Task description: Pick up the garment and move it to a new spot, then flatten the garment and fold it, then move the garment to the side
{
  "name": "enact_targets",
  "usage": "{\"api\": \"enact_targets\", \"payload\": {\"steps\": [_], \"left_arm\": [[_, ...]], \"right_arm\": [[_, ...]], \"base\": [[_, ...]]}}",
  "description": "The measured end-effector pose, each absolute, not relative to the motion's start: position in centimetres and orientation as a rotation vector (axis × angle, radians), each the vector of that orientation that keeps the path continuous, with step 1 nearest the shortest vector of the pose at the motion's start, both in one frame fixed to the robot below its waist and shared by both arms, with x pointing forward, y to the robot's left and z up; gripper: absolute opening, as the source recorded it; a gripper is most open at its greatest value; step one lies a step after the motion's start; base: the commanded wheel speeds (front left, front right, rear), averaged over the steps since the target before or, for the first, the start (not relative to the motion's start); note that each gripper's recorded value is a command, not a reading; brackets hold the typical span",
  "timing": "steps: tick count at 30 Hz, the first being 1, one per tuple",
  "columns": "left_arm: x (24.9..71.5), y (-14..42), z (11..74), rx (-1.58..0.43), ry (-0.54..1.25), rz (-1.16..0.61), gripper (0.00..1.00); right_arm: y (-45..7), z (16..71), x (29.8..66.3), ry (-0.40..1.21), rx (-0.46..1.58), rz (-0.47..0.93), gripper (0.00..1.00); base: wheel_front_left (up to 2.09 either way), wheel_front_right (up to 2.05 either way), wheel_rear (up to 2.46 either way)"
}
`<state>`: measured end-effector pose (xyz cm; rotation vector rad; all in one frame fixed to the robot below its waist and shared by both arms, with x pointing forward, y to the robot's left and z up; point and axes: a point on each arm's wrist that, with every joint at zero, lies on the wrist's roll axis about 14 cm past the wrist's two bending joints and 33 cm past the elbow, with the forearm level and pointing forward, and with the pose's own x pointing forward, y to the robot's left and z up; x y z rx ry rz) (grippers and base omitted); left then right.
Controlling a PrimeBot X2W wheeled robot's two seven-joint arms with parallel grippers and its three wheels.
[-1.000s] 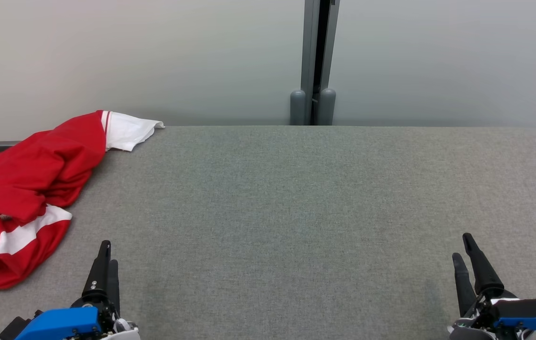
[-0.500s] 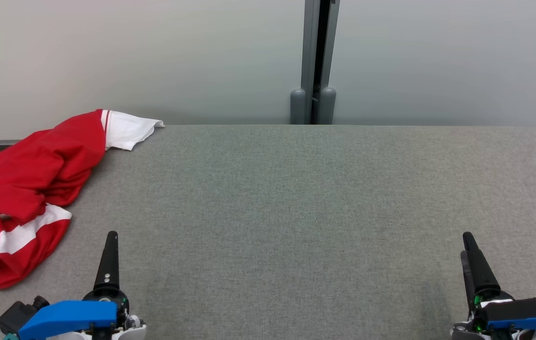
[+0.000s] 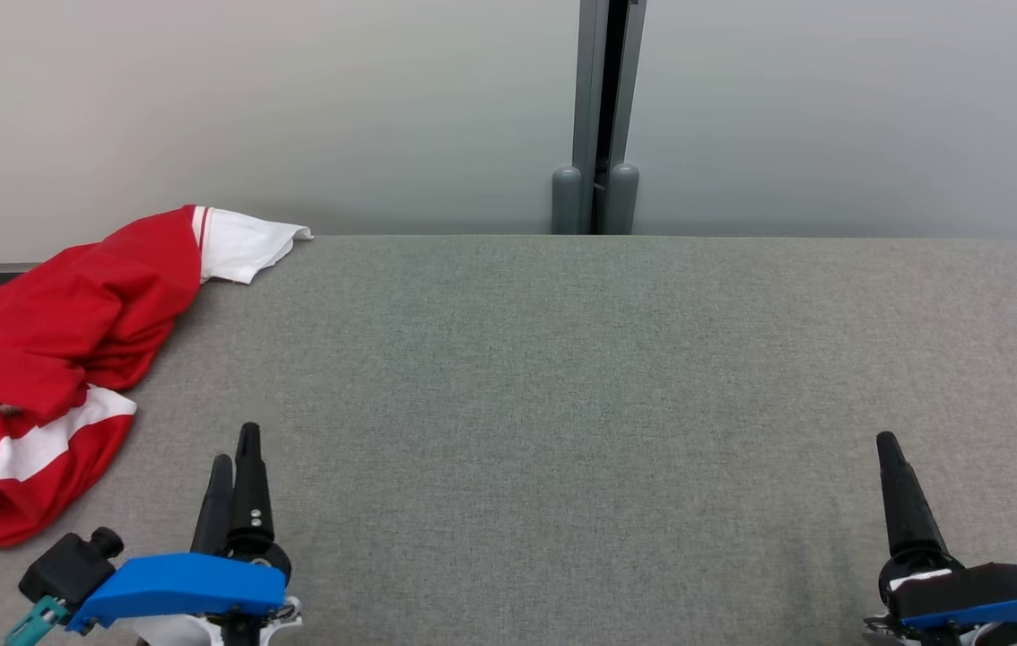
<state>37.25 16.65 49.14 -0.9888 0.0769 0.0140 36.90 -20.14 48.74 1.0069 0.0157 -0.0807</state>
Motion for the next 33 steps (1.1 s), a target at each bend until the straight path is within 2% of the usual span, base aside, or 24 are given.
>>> {"api": "enact_targets", "payload": {"steps": [11,33], "left_arm": [[36.9,15.7,48.3,-0.726,0.104,0.006,1.00],[36.2,14.7,47.0,-0.457,0.118,-0.022,1.00]], "right_arm": [[-19.1,49.4,37.1,0.010,0.765,-0.030,1.00],[-17.4,49.1,36.7,0.017,0.441,0.036,1.00]], "base": [[0.00,0.00,0.00],[0.00,0.00,0.00]]}}
